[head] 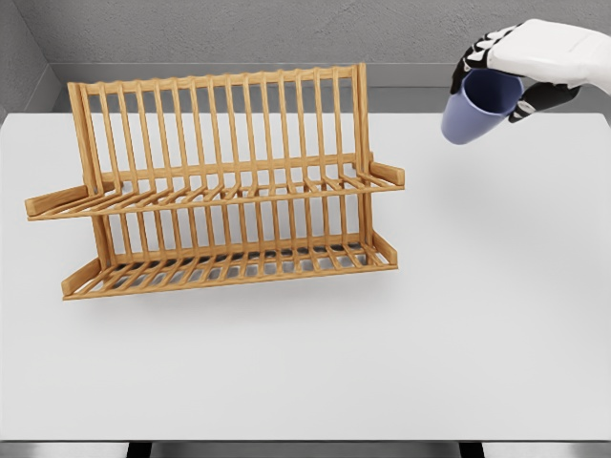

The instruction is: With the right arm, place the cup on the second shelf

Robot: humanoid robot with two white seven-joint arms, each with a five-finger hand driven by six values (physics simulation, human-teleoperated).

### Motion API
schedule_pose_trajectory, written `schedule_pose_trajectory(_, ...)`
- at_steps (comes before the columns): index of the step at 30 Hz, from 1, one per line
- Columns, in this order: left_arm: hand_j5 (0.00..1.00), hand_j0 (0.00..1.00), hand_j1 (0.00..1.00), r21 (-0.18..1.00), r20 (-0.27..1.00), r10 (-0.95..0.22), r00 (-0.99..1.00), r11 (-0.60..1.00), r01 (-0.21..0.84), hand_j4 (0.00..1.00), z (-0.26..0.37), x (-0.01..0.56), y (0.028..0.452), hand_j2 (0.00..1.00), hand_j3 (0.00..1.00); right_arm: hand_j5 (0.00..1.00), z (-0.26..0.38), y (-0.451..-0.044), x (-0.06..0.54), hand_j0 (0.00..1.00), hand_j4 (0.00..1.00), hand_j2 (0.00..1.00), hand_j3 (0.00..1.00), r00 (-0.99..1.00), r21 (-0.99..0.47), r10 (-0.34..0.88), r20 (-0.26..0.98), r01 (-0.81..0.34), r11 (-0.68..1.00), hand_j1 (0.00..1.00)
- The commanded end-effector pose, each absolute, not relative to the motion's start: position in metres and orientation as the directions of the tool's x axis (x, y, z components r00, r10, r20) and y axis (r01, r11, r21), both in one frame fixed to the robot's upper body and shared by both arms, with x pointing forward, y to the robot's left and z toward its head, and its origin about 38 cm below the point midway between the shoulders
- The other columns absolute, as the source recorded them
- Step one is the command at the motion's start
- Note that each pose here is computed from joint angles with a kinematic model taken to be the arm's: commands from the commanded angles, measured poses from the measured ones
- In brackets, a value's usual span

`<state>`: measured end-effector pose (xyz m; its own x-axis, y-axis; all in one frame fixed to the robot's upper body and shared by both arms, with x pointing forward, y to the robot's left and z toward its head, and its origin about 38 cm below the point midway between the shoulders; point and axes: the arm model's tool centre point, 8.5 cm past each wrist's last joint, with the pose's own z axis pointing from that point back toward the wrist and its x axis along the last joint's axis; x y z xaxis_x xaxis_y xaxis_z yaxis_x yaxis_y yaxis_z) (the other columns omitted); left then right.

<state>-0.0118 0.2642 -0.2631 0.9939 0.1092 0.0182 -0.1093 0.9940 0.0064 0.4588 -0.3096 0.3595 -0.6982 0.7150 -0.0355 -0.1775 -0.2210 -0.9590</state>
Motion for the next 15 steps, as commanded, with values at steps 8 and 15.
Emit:
schedule_pose_trajectory(8, 1.00, 1.00, 1.00, 0.006, 0.017, 0.109, 0.994, 0.994, -0.109, 1.00, -0.263, -0.012, 0.264, 1.00, 1.00, 0.61, 0.367, -0.290, 0.450, 0.61, 0.61, 0.61, 0.61, -0.737, -0.965, 0.674, -0.052, -0.138, -0.225, 0.61)
schedule_pose_trajectory(15, 1.00, 1.00, 1.00, 0.006, 0.018, 0.109, 0.994, 0.994, -0.109, 1.00, -0.263, -0.012, 0.264, 1.00, 1.00, 0.61, 0.372, -0.272, 0.438, 0.61, 0.61, 0.61, 0.61, -0.775, -0.965, 0.627, -0.082, -0.095, -0.244, 0.61)
